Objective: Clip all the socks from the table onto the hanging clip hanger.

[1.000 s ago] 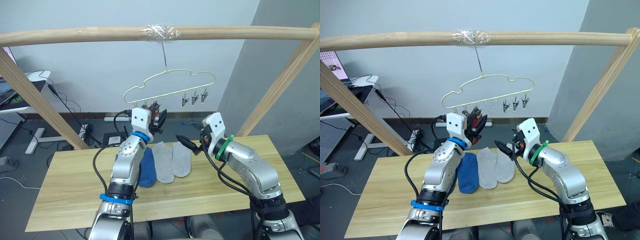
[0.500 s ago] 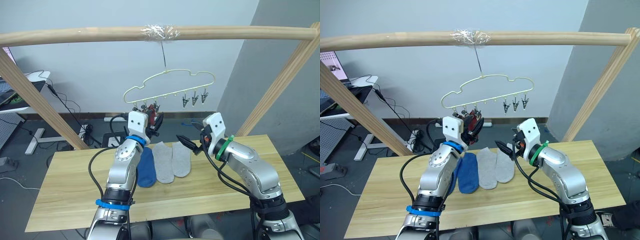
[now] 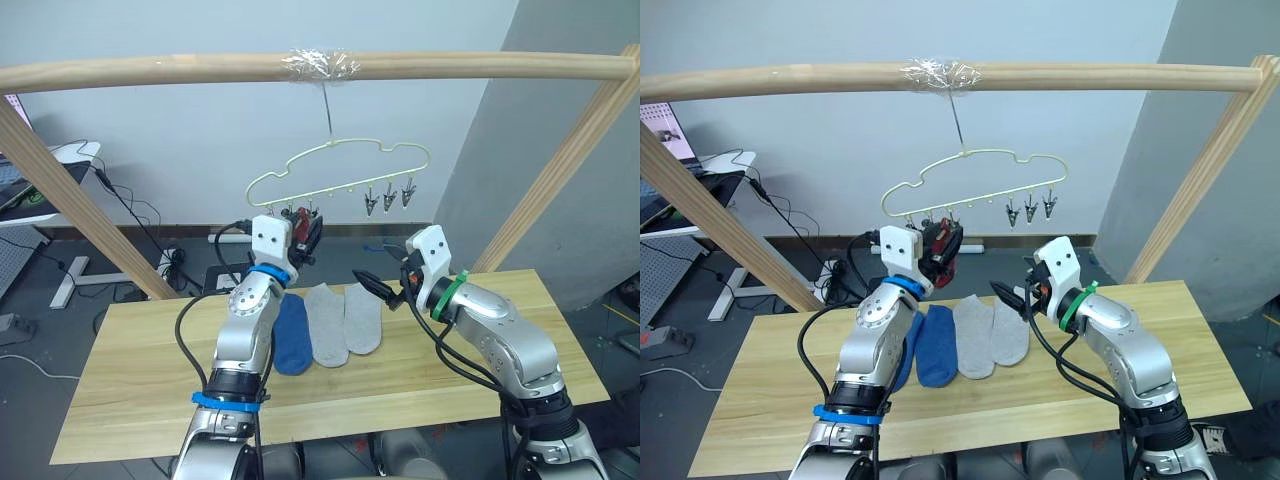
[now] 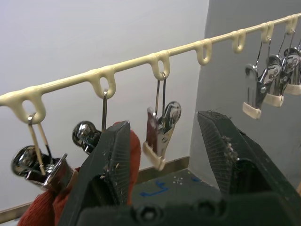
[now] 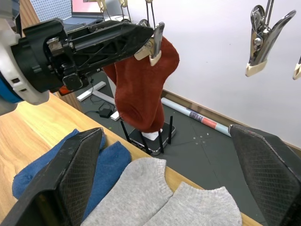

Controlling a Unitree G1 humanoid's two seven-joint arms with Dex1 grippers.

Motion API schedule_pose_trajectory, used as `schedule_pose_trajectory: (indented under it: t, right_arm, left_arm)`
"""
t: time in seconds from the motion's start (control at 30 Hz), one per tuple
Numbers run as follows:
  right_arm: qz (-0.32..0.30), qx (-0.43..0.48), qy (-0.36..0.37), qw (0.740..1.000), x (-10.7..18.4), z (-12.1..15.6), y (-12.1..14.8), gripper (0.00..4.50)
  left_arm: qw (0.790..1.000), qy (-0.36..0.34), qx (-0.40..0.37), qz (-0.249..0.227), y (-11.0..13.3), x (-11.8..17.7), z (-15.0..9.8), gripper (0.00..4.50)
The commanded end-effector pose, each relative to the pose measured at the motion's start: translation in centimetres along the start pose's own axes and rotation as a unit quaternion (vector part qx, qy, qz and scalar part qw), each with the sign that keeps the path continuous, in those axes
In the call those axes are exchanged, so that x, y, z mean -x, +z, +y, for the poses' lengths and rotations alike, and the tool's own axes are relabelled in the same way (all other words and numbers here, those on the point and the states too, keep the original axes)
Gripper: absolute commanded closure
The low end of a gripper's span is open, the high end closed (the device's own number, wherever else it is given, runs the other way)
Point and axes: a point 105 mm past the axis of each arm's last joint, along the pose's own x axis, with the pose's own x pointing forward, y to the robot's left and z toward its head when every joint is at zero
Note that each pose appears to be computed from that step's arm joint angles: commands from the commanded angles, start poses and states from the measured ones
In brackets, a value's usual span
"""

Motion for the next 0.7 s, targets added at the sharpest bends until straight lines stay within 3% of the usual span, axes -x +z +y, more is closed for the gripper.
schedule_pose_trajectory:
  t: [0.03, 0.7]
  right_arm:
    - [-0.024, 0.017, 0.002, 1.000, 0.3, 0.0, 1.6, 0.00]
    - [-0.025, 0.013, -0.009, 1.000, 0.6, -0.3, 1.6, 0.00]
  left_arm:
    - [0.999, -0.020, -0.005, -0.031, 1.5, -1.0, -1.0, 2.02]
    - [0.999, -0.039, 0.001, -0.035, 1.6, -2.4, -1.9, 2.02]
